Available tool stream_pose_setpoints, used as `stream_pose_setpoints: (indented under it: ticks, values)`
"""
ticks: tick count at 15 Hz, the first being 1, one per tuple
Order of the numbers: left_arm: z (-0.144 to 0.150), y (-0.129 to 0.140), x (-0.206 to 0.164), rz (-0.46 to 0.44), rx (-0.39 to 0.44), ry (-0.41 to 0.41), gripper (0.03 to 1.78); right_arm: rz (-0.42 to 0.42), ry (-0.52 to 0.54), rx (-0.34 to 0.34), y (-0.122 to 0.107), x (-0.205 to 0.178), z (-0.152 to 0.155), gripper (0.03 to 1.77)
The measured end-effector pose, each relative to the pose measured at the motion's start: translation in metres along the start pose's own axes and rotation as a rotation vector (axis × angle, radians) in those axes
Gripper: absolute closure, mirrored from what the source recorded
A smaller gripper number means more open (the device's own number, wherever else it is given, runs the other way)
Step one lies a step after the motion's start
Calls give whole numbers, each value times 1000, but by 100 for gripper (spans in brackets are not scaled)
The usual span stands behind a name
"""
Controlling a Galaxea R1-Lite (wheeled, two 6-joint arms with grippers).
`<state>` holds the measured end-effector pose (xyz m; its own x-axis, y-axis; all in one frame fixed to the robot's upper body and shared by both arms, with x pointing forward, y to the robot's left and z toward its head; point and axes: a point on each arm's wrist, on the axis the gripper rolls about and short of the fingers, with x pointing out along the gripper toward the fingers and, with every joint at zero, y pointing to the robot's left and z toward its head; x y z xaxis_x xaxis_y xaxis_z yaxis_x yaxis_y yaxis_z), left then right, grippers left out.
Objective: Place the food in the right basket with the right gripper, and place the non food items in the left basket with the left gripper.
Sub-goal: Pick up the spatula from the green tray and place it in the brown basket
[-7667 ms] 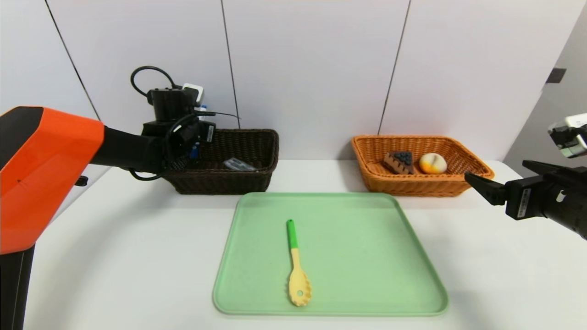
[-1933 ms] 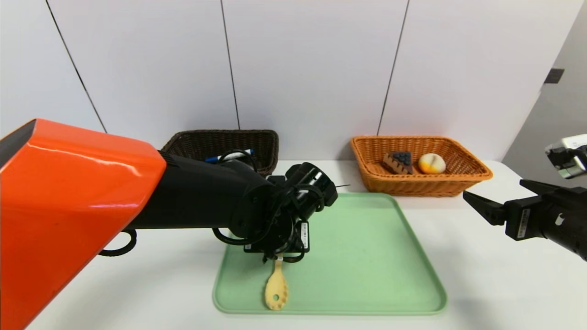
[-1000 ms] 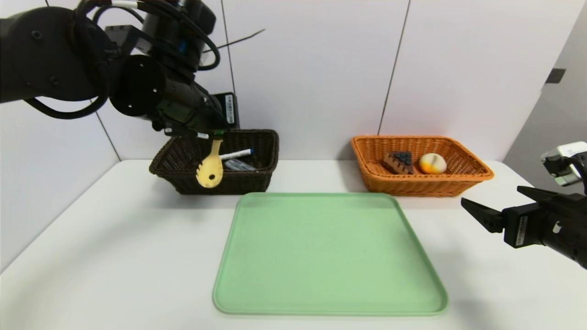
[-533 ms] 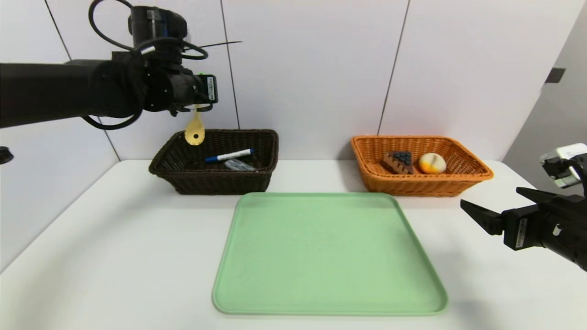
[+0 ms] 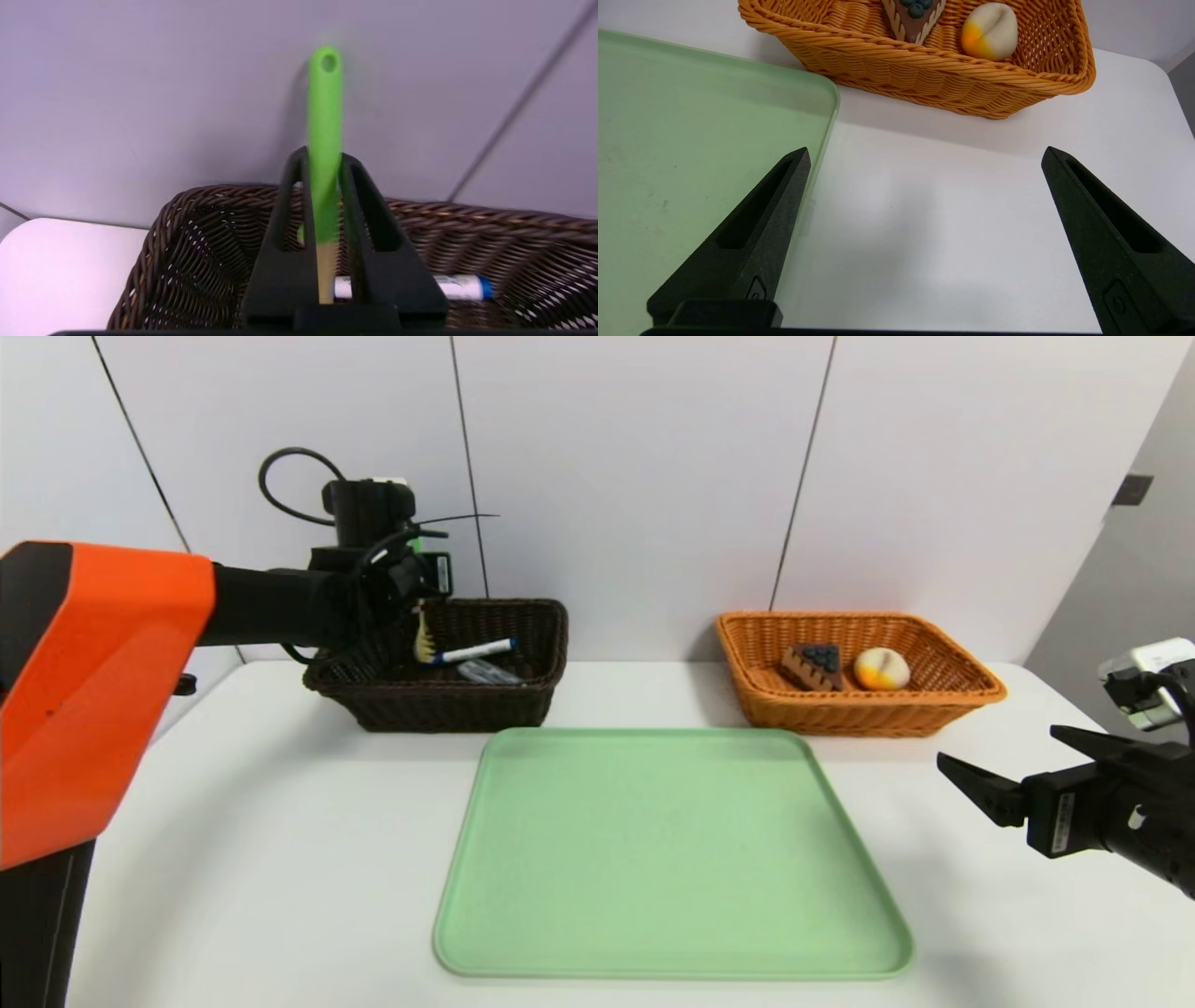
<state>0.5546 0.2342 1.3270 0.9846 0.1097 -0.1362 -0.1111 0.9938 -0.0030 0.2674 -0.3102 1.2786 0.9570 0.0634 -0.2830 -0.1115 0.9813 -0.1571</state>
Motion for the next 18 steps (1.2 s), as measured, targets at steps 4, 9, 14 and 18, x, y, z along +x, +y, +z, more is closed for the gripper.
stream_pose_setpoints:
  ticks: [4,9,14,18]
  values:
    - [-32,6,26,37,8,33,167,0,-3,-1,0,0,1,9]
    - [-42,16,36,60,26,29,167,4,-1,-2,1,0,0,9]
    - [-38,19,35,65,41,17,128,5,3,-1,1,0,-1,9]
    - [-14,24,27,54,32,-75,83,6,3,-1,1,0,-1,9]
